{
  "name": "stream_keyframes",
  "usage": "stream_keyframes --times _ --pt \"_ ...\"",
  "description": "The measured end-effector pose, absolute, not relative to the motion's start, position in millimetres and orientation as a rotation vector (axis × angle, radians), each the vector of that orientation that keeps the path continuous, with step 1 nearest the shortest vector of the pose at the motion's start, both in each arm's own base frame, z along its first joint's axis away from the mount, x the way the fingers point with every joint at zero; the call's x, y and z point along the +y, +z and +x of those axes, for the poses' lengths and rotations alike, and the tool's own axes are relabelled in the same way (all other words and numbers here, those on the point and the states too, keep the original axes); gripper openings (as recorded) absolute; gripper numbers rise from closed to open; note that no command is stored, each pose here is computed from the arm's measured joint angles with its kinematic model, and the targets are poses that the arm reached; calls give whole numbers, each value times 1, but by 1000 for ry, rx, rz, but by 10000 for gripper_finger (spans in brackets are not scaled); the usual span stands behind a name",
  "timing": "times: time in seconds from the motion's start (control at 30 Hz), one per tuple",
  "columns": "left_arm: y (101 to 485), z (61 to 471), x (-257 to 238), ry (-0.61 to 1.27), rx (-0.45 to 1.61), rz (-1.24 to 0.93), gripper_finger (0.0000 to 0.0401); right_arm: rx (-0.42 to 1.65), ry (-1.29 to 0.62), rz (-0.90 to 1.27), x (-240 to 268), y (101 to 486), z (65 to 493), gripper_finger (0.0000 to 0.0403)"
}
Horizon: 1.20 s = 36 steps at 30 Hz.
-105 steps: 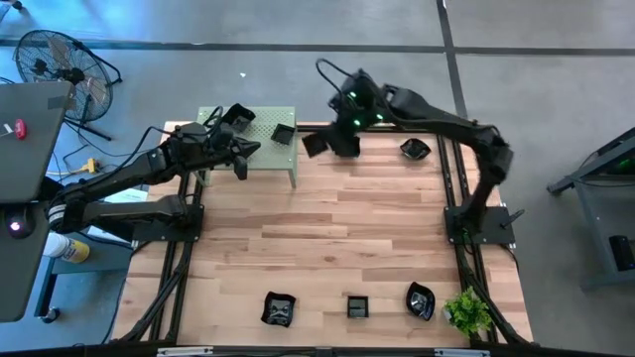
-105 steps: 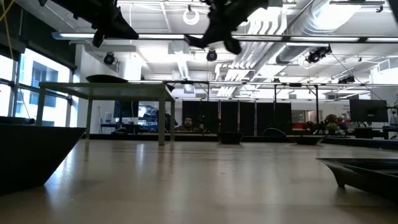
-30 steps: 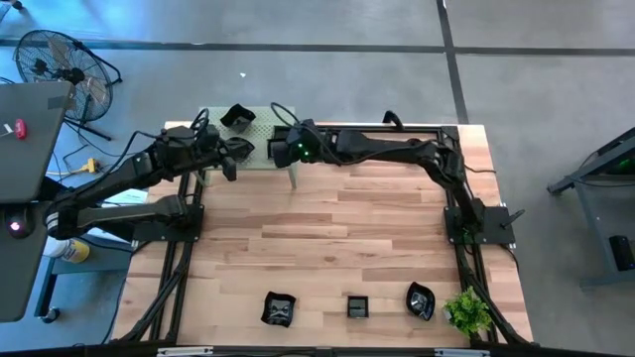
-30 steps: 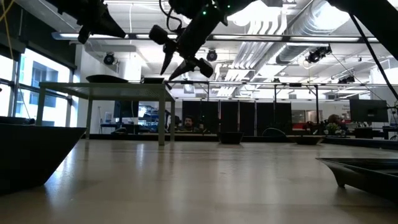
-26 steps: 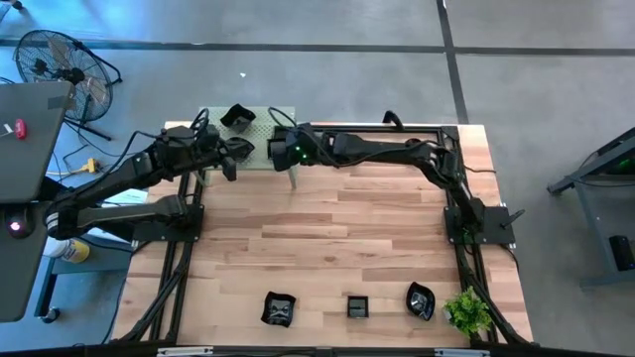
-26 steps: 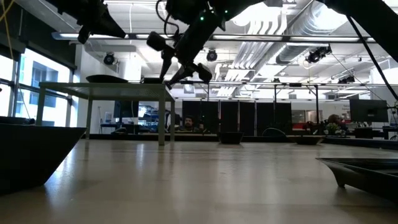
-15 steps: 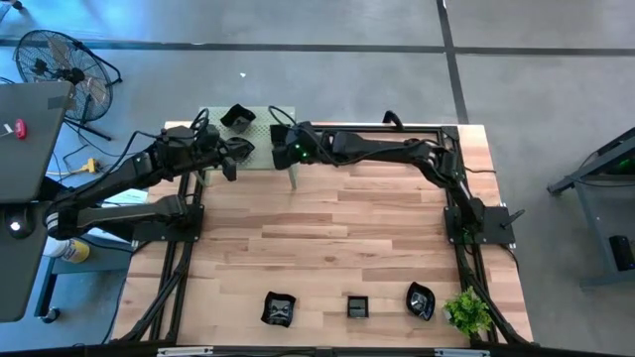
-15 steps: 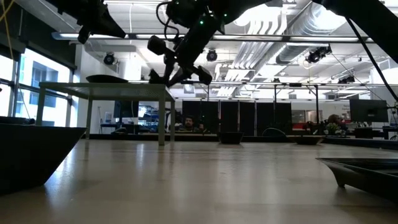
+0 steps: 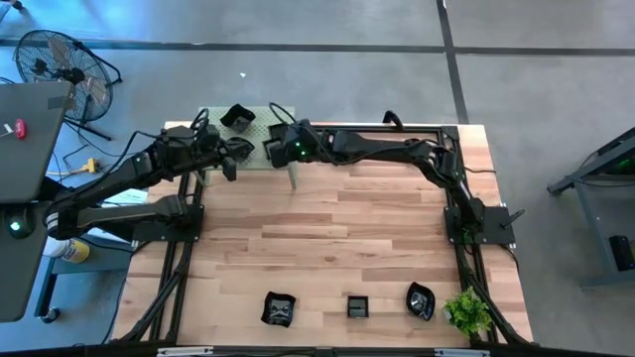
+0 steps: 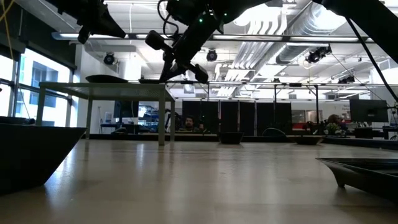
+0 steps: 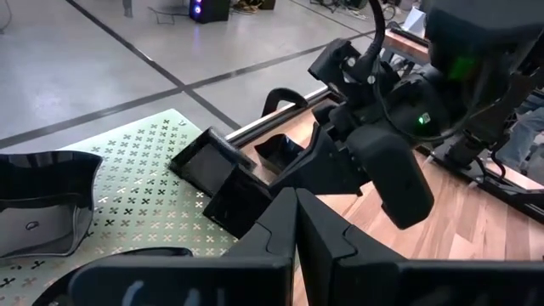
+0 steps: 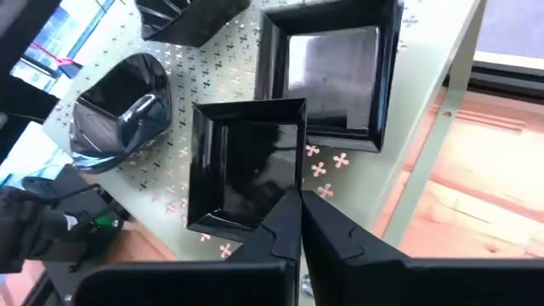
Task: Pick & Place Mini shaped plates
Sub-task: Stack the black square plate on top of the stacked black square plate on the shelf
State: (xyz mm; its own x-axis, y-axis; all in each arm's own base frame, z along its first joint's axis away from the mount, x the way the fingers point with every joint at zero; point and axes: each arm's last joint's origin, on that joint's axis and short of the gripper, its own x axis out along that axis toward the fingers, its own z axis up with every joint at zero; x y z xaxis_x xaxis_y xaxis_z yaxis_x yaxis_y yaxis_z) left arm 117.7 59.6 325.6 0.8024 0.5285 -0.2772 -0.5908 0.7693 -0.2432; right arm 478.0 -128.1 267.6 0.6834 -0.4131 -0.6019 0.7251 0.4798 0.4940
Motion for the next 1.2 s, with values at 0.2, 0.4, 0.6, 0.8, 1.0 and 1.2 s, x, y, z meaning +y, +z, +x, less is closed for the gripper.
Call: stream_keyframes --times 0.2,0.4,0.6,0.8,1.0,1.2 --pt "326 118 60 611 198 -329 0 402 -694 792 -128 284 479 1" --pt "325 118 60 612 198 -329 1 336 -691 817 -133 304 479 0" --pt "325 118 60 611 198 -329 0 347 -723 868 -166 307 467 0" --pt "325 118 60 611 198 -329 0 401 -718 908 -191 302 455 0" --pt "325 118 60 611 198 -329 0 422 -660 946 -195 302 454 0" --pt "325 118 60 611 198 -329 0 423 -657 962 -195 302 454 26"
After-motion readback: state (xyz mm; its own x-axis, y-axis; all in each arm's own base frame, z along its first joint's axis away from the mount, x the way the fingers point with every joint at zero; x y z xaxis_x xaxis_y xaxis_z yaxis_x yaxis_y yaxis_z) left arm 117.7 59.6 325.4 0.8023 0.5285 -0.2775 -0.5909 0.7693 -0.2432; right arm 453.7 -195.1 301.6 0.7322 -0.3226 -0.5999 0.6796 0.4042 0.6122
